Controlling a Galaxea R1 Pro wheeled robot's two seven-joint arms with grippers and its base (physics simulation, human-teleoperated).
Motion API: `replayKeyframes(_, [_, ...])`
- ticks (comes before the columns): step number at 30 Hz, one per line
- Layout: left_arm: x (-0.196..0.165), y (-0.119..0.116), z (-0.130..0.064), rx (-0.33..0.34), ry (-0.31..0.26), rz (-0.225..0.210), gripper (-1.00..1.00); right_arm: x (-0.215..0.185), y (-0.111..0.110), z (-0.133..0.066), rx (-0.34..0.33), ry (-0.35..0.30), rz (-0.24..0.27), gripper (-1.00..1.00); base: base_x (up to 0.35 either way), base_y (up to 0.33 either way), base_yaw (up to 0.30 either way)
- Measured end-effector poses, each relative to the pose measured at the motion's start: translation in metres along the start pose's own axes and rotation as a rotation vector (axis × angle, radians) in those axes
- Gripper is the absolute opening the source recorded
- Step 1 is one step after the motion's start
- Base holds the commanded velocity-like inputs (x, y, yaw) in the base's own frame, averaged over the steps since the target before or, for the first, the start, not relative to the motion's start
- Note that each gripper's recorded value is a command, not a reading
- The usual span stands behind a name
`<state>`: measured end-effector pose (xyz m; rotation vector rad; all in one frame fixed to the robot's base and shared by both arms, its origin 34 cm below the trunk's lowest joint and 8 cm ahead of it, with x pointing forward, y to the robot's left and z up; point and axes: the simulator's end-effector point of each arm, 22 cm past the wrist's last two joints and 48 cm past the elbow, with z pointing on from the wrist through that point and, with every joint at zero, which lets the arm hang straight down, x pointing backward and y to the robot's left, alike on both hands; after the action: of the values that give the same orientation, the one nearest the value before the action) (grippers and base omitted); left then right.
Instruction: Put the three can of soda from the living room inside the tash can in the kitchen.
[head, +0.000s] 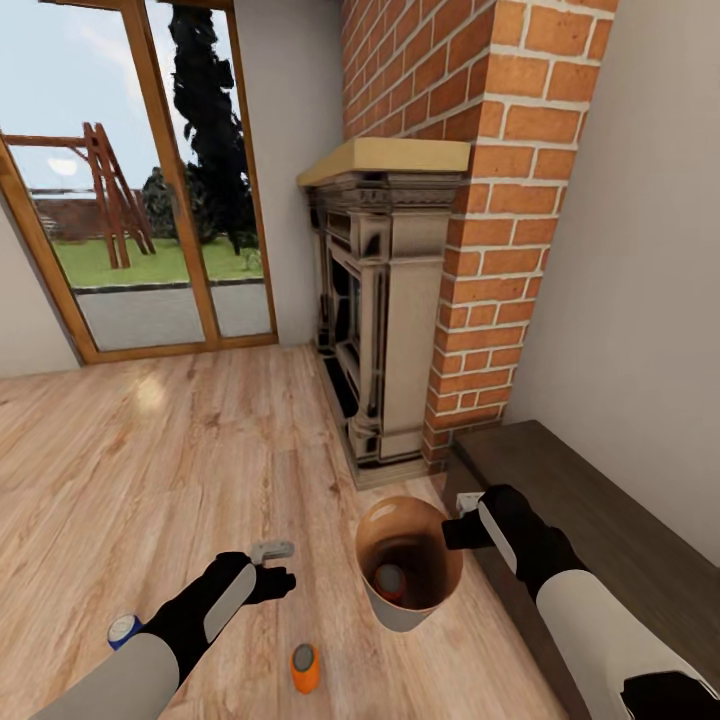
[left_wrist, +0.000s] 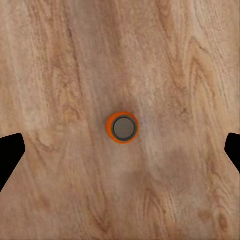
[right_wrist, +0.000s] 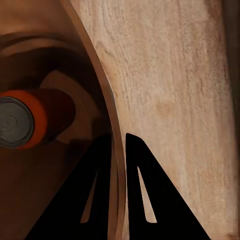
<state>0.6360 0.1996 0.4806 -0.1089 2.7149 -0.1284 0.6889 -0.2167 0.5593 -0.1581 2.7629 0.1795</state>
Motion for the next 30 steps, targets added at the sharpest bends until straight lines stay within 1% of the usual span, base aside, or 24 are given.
replayKeyframes(7, [0.0001,-0.0003,0.0001,0.0,0.0,0.0,1.0,0.0001,0.001,0.0,-0.004,0.0,0.003,-1.0,0.07,0.0,-0.008])
replayKeyframes(21, [0.0001,-0.0012,0.0,0.001,0.0,0.0,1.0,-0.0001,0.0008,-0.0001,-0.003,0.0,0.002,-1.0,0.225,0.0,-0.001])
replayKeyframes(30, [-0.0004,-0.0015,-0.0001,0.002,-0.002,0.0,1.0,0.0,0.0012,0.0,-0.005,0.0,0.003,-1.0,0.061,0.0,0.0])
